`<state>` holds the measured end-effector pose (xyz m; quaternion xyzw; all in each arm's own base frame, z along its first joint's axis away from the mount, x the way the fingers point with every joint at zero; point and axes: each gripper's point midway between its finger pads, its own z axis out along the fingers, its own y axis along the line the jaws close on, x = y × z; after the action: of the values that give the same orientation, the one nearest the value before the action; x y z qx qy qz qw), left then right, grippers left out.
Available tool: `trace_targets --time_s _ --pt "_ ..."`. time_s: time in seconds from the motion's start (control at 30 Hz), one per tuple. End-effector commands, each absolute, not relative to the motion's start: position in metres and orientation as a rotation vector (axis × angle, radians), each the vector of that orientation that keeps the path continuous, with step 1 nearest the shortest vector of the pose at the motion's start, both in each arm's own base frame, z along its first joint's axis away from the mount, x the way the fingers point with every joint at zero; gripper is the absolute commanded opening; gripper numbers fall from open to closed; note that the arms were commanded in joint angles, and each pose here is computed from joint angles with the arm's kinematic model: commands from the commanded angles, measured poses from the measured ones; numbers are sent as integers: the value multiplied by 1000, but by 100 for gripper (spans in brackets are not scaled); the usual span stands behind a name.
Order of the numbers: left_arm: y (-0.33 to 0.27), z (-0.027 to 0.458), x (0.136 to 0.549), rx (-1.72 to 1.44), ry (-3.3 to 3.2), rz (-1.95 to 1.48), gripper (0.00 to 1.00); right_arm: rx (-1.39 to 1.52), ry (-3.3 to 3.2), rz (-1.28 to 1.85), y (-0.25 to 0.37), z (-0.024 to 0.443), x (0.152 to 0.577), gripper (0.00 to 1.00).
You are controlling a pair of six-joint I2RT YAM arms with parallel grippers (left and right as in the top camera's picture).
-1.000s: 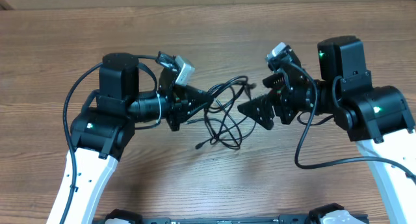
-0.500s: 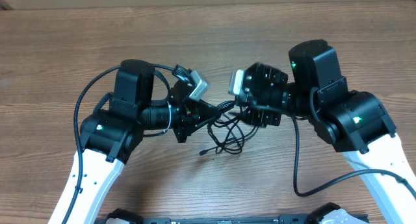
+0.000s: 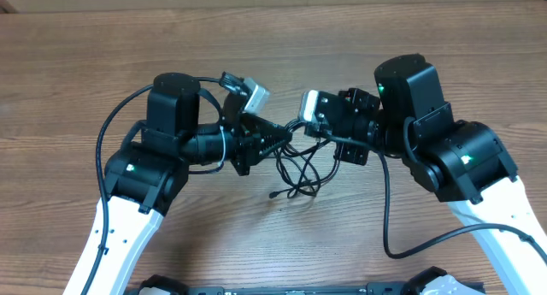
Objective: Untangle cables
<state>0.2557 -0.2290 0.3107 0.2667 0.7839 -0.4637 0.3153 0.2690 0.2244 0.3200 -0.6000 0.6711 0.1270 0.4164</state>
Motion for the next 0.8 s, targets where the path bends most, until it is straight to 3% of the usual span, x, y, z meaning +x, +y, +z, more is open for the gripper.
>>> trace_targets --time_s 0.0,0.13,0.3,0.37,0.43,0.53,0.67,0.7,0.73,0.77 --pt "-209 298 279 409 2220 -1109 4 -1407 1729 351 225 329 272 4" --pt "-177 280 296 157 2327 -995 4 -1425 1667 439 233 339 259 4" --pt "-161 270 296 69 2378 -972 4 -1293 1693 461 231 357 263 4" --pt "-160 268 294 71 2390 -969 4 -1044 1829 396 215 364 286 4" --pt "-160 268 294 82 2391 -964 4 -607 2006 234 172 365 318 4" --pt "-160 268 294 80 2391 -965 4 -112 2101 101 118 360 333 4" --pt "-160 269 295 137 2373 -945 4 24 2149 102 93 351 335 5" --pt "-160 269 294 173 2365 -930 4 15 2156 101 93 350 335 23" --pt "-160 268 294 220 2355 -911 4 -41 2168 88 95 347 333 58" --pt "-160 268 293 268 2345 -892 4 -141 2181 79 100 344 330 66"
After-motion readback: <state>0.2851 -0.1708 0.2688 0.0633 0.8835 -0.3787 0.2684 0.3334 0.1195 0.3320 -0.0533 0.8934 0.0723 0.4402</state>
